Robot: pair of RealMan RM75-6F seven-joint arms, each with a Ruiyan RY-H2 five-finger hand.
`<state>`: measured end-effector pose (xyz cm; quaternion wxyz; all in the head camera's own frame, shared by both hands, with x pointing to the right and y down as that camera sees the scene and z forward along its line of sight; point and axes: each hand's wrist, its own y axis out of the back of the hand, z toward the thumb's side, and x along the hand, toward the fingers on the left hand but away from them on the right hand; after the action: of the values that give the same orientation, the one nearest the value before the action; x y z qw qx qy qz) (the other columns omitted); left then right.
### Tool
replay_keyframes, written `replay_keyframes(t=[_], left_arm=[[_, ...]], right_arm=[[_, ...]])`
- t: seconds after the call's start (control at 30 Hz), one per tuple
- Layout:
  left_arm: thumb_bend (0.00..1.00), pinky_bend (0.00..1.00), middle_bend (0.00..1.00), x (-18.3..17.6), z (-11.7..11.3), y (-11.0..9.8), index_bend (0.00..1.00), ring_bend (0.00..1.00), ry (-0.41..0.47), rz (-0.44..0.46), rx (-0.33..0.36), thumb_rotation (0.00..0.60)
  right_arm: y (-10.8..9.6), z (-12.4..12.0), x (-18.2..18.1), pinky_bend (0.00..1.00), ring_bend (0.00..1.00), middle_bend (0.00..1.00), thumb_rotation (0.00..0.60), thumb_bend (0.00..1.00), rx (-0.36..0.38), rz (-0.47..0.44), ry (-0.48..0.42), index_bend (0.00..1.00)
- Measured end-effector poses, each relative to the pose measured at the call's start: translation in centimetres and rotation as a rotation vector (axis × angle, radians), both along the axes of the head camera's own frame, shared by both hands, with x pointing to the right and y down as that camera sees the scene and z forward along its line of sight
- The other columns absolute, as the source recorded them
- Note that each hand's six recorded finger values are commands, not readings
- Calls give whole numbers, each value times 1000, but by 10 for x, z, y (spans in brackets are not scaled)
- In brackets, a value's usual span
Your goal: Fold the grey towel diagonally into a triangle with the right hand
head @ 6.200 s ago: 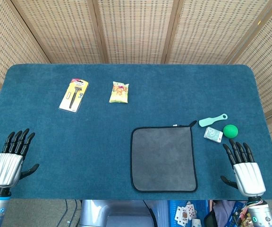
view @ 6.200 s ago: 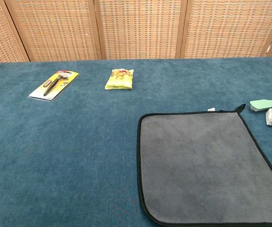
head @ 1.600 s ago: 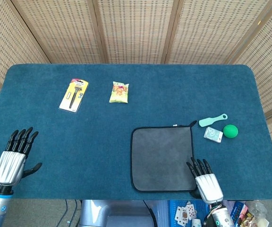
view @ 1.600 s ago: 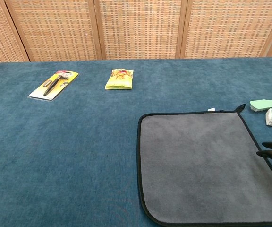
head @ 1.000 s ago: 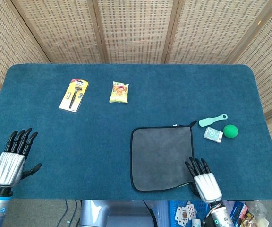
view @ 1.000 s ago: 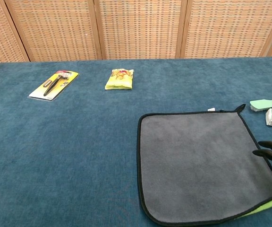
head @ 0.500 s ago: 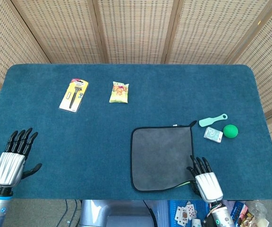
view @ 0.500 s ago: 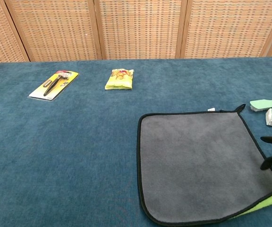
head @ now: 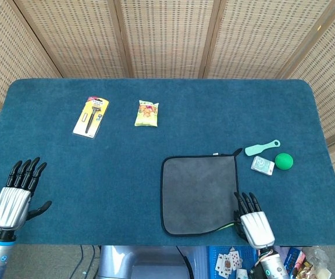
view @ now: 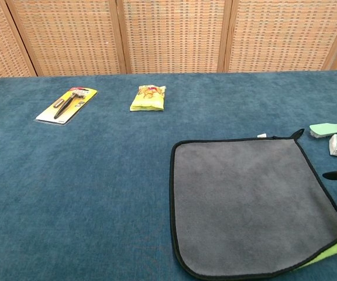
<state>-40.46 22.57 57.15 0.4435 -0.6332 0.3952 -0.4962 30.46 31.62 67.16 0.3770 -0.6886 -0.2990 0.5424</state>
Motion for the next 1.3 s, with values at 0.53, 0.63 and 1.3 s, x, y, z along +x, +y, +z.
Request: replay_keyframes(t=[0.53, 0.63, 1.3], left_arm=[[164, 0, 0, -1, -2, -1, 0, 0, 5, -5, 5, 600], [164, 0, 0, -1, -2, -1, 0, 0, 5, -4, 6, 600], [164, 0, 0, -1, -5, 0, 0, 0, 5, -2, 14, 600]], right_arm=[[-8, -3, -2, 0, 0, 123, 600, 538, 21, 0, -13, 629], [-12, -3, -5, 0, 0, 122, 600, 530, 30, -13, -10, 628], [-67, 6, -36, 0, 0, 123, 600, 491, 72, -81, 24, 643]])
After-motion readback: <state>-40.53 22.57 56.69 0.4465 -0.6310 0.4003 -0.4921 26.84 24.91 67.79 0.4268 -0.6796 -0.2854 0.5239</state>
